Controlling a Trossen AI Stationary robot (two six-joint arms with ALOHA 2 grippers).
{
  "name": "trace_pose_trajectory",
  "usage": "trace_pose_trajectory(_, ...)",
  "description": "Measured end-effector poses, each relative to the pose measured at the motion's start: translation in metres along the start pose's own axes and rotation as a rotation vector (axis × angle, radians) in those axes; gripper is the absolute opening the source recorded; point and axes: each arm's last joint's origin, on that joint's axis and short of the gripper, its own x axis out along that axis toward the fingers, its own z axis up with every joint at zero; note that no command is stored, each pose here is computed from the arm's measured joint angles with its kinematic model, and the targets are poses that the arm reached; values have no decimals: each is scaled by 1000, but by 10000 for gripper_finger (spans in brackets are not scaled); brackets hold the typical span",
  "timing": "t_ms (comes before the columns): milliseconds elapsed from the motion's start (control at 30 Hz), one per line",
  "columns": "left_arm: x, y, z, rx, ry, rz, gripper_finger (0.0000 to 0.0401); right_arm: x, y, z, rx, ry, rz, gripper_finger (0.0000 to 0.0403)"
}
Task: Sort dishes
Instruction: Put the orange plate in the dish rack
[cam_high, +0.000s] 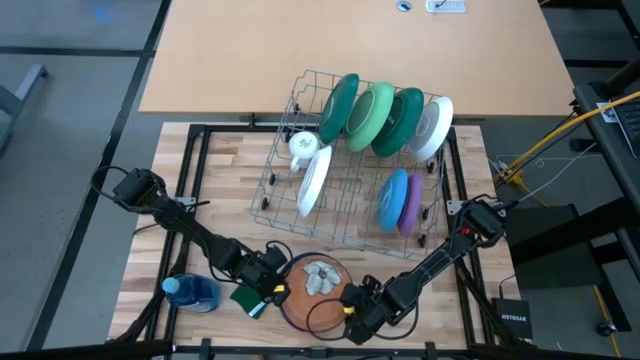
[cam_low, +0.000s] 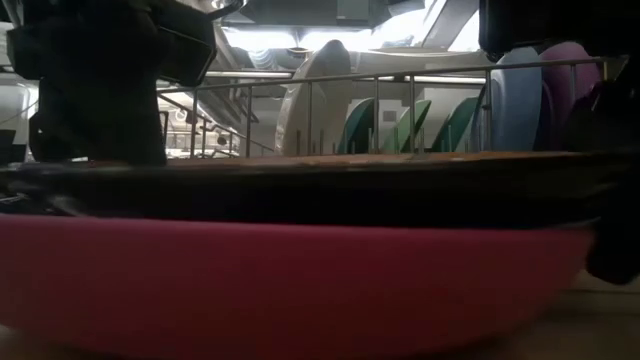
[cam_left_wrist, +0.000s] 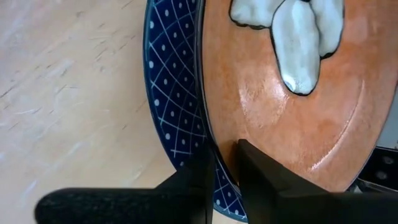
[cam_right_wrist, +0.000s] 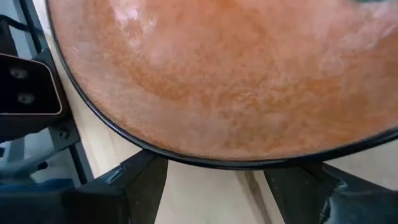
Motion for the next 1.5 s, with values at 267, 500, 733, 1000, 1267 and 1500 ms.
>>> trace_pose_trajectory(267, 0, -2, 0, 47, 10, -26, 55, 1, -2, 4, 44, 55, 21, 257)
trace_pose_trajectory(500, 0, -2, -1, 82, 41, -35, 63, 3, -5, 9, 63, 75, 30, 257)
trace_pose_trajectory(733, 0, -2, -2, 113, 51, -38, 111, 3, -6, 12, 67, 81, 32, 257)
trace_pose_trajectory(1000, 7, -2, 2, -5, 38, -37, 147, 3, -6, 12, 66, 78, 37, 257)
trace_pose_trajectory(1267, 12, -5, 9, -6, 2, -91, 127, 3, -6, 13, 65, 64, 26, 257)
trace_pose_trajectory(1500, 11, -6, 12, 0, -8, -101, 65, 3, -7, 12, 65, 76, 21, 257)
